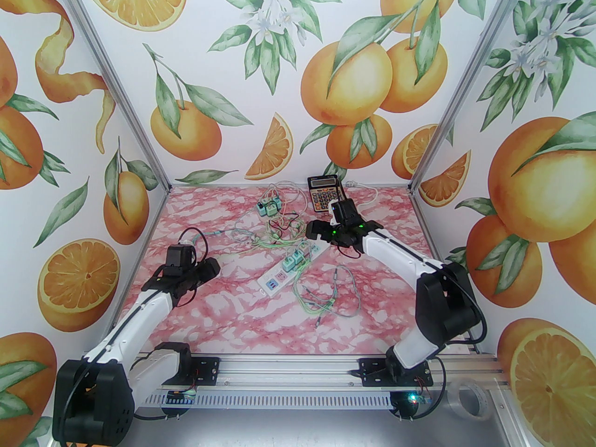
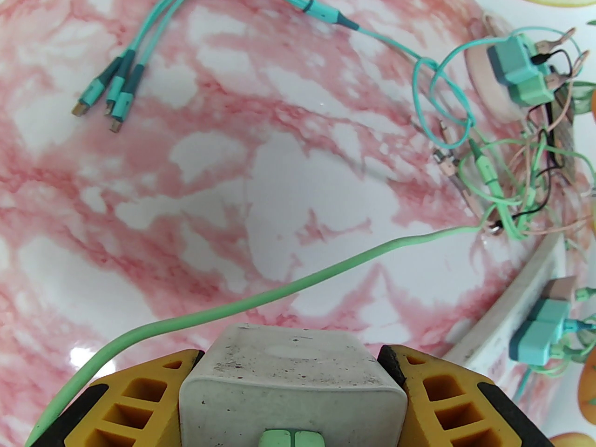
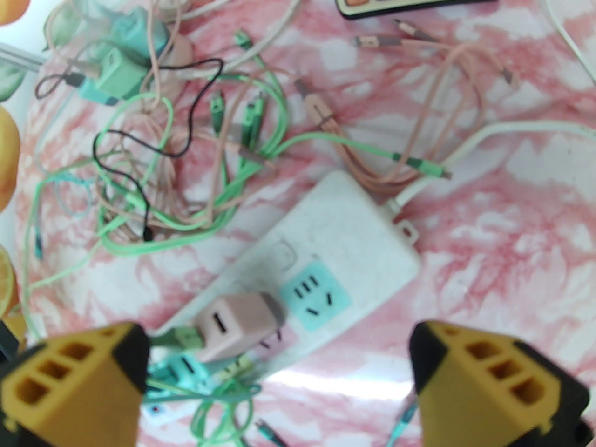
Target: Pull the plug off the socket
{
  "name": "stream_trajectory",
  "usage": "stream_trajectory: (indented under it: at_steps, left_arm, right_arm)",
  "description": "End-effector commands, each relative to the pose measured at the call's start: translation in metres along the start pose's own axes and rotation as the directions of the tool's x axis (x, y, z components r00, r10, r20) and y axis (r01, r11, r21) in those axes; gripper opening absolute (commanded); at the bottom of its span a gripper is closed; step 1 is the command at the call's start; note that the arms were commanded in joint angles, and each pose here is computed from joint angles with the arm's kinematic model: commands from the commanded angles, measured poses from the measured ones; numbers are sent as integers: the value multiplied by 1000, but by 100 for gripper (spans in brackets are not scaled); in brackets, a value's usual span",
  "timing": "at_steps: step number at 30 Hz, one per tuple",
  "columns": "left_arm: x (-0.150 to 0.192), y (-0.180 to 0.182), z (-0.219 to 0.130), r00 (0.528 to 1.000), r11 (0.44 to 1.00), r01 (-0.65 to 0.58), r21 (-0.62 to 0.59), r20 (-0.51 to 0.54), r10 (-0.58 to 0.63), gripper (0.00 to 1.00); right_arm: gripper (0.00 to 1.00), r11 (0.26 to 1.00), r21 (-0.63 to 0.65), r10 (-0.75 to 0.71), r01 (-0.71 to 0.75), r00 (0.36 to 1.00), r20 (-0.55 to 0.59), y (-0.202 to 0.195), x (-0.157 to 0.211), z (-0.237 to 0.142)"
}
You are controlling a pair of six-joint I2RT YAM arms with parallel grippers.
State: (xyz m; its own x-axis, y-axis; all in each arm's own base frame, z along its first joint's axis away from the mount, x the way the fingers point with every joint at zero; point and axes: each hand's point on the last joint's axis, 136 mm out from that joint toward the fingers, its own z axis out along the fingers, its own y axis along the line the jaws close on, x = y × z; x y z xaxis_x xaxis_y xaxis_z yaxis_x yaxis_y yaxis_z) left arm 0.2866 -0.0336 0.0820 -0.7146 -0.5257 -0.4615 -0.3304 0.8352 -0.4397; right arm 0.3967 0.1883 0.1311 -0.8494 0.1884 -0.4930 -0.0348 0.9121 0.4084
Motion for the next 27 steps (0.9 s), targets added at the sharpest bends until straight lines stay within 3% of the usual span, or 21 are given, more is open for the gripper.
stream_trajectory:
  at_steps: [1,9,18,25,27]
  left_arm:
    - [-4,-16,7,999,994,34,102,-8,-33,38]
    - [-8,-33,18,998,978,50,205,-56,-40,38]
    - [5,-30,32,989,980,59,190,-148,-31,41]
    - [15,-25,35,978,982,95,163,-199,-62,59]
    - [15,-26,33,978,982,96,161,-200,-63,68]
  right_arm:
    - [100,999,37,2,-2,1000,3,-9,4,-7]
    - [100,999,41,13,-13,1000,13,-12,8,-12]
    - [100,999,39,28,-27,1000,-12,-16,19,-6]
    - [100,999,28,32,-32,999,-15,-14,19,-4]
    - [100,999,25,35,-34,999,-14,-14,19,-4]
